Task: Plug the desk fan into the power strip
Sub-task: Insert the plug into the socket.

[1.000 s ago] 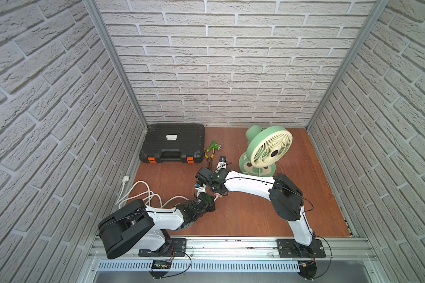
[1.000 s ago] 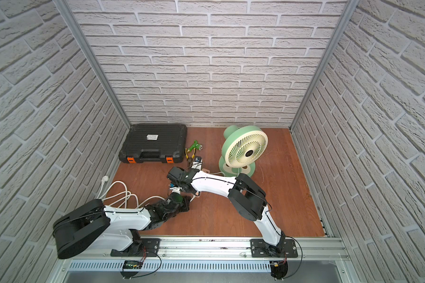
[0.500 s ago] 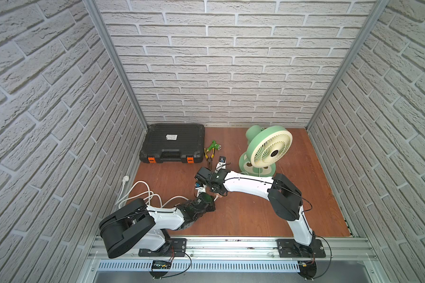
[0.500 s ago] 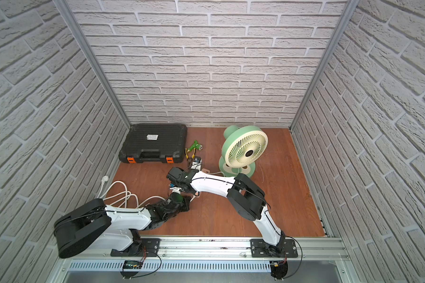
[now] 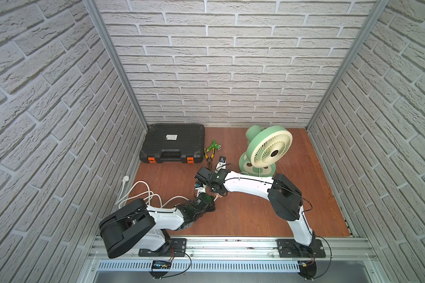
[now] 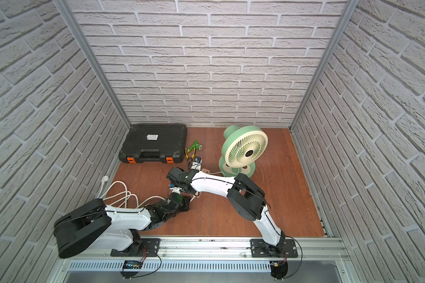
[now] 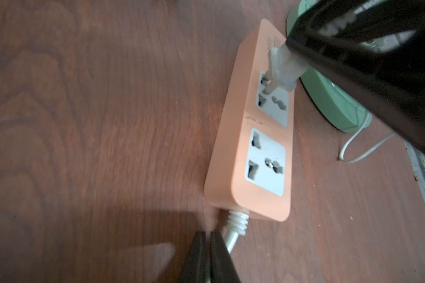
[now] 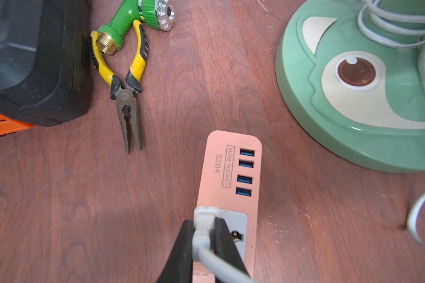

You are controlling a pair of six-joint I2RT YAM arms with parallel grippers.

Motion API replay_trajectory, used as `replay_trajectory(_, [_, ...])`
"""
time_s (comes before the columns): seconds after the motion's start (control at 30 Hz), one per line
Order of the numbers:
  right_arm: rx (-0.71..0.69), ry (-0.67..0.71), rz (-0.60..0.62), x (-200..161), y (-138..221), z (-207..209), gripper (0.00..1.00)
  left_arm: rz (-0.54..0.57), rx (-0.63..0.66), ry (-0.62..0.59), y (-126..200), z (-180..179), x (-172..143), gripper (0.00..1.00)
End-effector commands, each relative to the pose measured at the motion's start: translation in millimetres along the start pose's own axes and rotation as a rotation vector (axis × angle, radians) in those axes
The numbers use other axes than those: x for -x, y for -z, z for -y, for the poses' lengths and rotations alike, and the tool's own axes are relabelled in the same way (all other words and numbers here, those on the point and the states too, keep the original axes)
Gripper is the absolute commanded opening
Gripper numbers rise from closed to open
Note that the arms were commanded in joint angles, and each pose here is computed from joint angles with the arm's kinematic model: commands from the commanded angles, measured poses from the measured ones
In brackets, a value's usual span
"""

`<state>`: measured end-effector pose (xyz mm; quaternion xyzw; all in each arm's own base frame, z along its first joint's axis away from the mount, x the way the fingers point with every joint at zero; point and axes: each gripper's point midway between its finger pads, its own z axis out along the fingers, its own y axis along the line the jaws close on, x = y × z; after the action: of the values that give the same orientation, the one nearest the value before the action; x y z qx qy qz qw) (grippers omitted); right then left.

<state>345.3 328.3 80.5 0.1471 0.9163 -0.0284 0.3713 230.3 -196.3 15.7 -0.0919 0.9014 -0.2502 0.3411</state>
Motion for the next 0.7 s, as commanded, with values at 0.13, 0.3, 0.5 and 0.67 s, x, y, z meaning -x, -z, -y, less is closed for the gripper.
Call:
replay_trajectory(0.13, [0.043,-0.008,-0.054,-17.1,-1.7,-5.7,0.03,-0.006,0.006,-0.019,1.7,-4.8,-5.7,0.11])
replay_trajectory(0.3, [0.037,-0.011,-0.044,-15.2,0.9,-3.0,0.03,-0.01,0.005,-0.019,1.1,-4.7,-6.6,0.11])
replay_trajectory(0.5, [0.051,-0.018,-0.049,-17.0,1.9,-3.6,0.03,-0.01,0.007,-0.019,0.5,-4.8,-6.6,0.11])
replay_trajectory(0.67, [0.072,-0.035,-0.038,-15.1,3.8,-2.8,0.03,-0.007,0.005,-0.018,0.9,-4.8,-6.6,0.11])
